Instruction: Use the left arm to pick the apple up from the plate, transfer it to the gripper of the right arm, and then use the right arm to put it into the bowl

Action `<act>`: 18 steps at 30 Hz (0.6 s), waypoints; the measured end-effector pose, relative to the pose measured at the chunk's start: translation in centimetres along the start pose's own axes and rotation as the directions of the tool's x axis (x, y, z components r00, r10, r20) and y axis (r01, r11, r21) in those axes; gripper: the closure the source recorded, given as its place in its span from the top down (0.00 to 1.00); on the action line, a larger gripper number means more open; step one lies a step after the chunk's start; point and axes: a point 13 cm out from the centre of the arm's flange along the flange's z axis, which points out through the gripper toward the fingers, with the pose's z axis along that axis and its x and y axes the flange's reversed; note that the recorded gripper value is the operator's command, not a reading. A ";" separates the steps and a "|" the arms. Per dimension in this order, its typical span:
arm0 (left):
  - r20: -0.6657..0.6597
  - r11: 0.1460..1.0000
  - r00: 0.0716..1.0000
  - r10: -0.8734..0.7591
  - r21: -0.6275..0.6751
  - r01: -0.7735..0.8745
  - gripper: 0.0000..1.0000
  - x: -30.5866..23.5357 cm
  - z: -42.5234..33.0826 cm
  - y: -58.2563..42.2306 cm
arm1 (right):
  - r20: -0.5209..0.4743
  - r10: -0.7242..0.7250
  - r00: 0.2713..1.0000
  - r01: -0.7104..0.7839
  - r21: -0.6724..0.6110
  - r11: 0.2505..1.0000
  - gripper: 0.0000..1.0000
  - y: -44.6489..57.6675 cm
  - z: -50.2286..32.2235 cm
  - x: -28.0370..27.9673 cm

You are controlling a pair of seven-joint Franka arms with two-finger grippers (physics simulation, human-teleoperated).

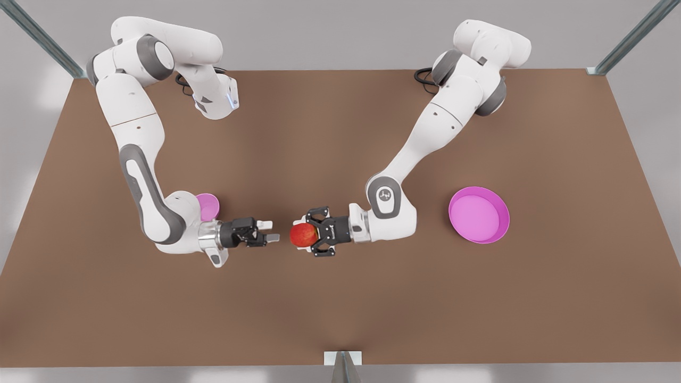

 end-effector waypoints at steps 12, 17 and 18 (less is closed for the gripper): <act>0.003 0.988 0.988 0.153 0.000 -0.153 0.68 0.0 0.2 -0.1 | 0.020 -0.039 0.999 0.038 0.024 0.999 1.00 -1.5 3.8 -1.2; 0.003 0.981 0.981 0.194 0.001 -0.194 0.68 0.1 0.3 -0.2 | 0.027 -0.039 0.999 0.038 0.039 0.999 1.00 -0.8 4.6 -1.2; 0.003 0.980 0.980 0.200 0.001 -0.200 0.68 0.1 0.3 -0.2 | 0.026 -0.039 0.999 0.038 0.041 0.998 1.00 -0.4 4.8 -1.2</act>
